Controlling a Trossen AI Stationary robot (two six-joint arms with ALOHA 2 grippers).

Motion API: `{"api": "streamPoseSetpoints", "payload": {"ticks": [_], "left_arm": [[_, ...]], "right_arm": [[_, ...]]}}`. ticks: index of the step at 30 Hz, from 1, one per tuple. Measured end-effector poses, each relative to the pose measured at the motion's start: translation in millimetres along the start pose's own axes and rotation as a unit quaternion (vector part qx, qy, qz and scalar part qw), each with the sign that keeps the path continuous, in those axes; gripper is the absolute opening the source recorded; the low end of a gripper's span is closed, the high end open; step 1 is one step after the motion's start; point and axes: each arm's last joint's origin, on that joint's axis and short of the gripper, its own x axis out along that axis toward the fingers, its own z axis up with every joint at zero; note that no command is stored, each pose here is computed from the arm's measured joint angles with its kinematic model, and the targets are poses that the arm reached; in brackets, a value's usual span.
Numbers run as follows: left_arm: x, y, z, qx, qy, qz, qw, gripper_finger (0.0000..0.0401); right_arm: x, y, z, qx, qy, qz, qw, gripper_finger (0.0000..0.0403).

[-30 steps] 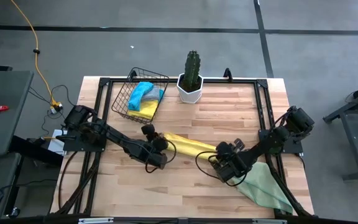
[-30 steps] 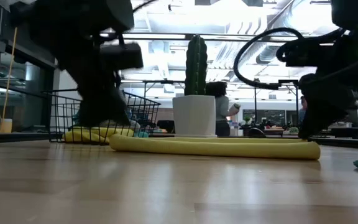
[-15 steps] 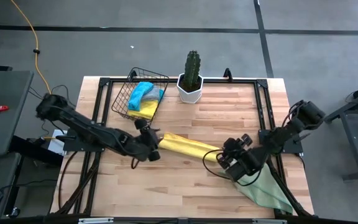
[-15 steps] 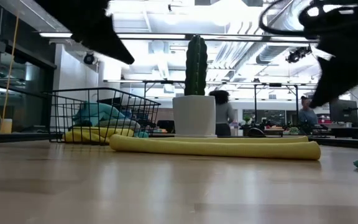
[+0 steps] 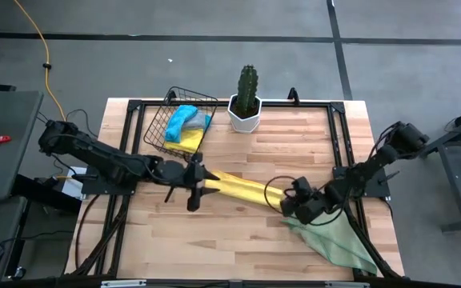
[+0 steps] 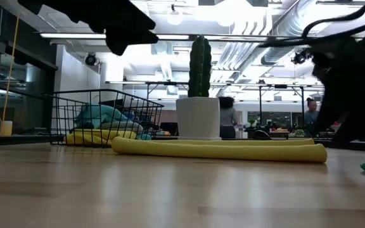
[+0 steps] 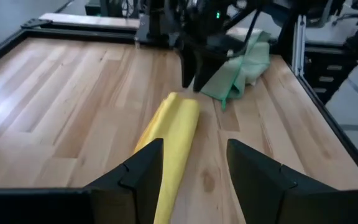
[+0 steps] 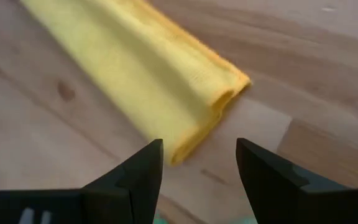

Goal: Fold microfiber towels
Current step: Fold the yellow microfiber towel on the table

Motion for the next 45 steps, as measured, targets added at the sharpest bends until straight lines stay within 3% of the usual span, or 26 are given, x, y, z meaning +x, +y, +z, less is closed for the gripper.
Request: {"api": "streamPoseSetpoints", "payload": {"ticks": [5, 20, 24, 32, 40, 45], "left_arm": [[0.6, 3.2, -0.4, -0.002, 0.011, 0.002, 1.000, 0.0168], [0.6, 3.1, -1.7, -0.004, 0.019, 0.001, 1.000, 0.0168], [0.7, 3.1, -1.6, -0.004, 0.018, 0.001, 1.000, 0.0168], [0.7, 3.1, -1.6, -0.004, 0.018, 0.002, 1.000, 0.0168], [0.7, 4.0, -1.7, -0.004, 0.016, 0.018, 1.000, 0.0168], [0.7, 4.3, -1.9, -0.003, 0.017, 0.021, 1.000, 0.0168]], "right_arm": [[14.1, -2.2, 4.9, 0.058, -0.001, 0.011, 0.998, 0.0195], [42.5, 2.6, 2.3, 0.102, -0.024, 0.023, 0.994, 0.0193], [43.8, 0.4, 3.3, 0.079, -0.033, 0.013, 0.996, 0.0164], [42.1, -12.2, 11.6, -0.003, -0.060, -0.054, 0.997, 0.0012], [17.1, -30.8, 41.9, -0.083, -0.045, -0.140, 0.986, 0.0004], [-1.4, -44.0, 61.9, -0.083, -0.021, -0.181, 0.980, 0.0002]]}}
